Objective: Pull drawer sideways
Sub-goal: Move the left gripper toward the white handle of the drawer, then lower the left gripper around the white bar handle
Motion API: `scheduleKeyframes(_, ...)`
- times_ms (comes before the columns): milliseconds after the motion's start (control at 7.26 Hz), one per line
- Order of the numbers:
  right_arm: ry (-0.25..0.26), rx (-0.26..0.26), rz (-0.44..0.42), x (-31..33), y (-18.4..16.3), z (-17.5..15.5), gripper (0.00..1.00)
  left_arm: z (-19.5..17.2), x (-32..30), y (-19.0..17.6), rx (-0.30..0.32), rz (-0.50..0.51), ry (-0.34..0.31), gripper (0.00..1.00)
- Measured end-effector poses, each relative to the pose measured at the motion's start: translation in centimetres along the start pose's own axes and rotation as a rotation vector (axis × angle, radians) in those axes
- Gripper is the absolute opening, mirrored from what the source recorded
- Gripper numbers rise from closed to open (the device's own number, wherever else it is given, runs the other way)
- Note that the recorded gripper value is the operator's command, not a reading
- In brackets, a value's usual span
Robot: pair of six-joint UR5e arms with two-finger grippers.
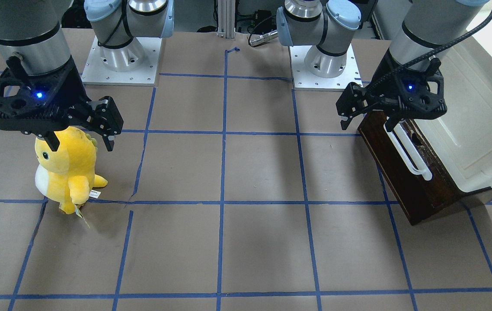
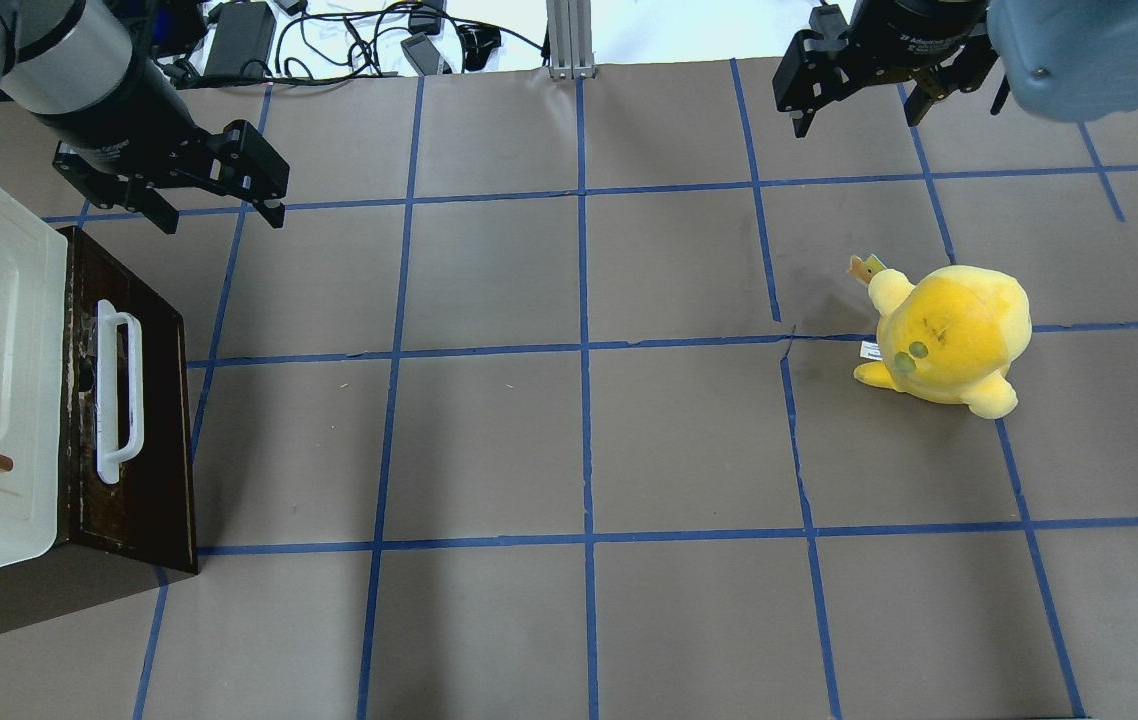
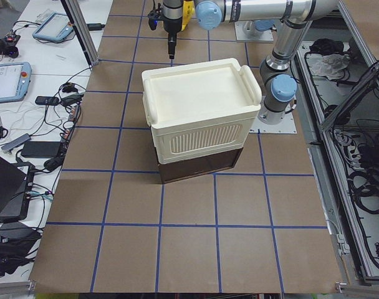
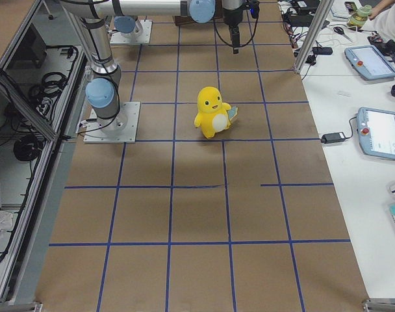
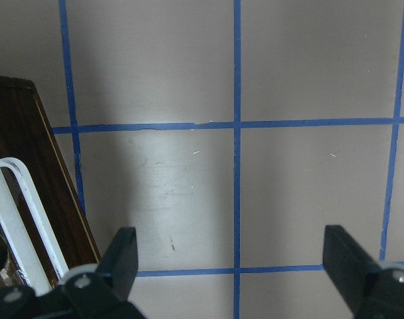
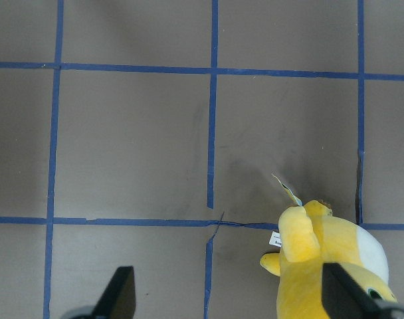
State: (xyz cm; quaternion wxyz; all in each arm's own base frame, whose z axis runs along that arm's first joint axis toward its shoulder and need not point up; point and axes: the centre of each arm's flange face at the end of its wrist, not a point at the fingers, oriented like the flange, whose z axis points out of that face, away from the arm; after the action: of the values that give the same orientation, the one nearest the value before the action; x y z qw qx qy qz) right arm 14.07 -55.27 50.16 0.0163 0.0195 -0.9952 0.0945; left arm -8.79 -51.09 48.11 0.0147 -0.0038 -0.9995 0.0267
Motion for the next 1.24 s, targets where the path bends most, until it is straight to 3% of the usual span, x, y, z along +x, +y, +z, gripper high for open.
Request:
scheduleKeyframes(551,0.000,0.000,0.000,0.0,0.0,0.0,1.00,2.7,2.4,0.5,-0.047,0.010,0.000,1.00)
scheduleKeyframes(1239,0.000,0.000,0.000,0.0,0.0,0.0,1.00,14.9,1.2,-0.1,-0.216,-0.198,-0.246,1.00)
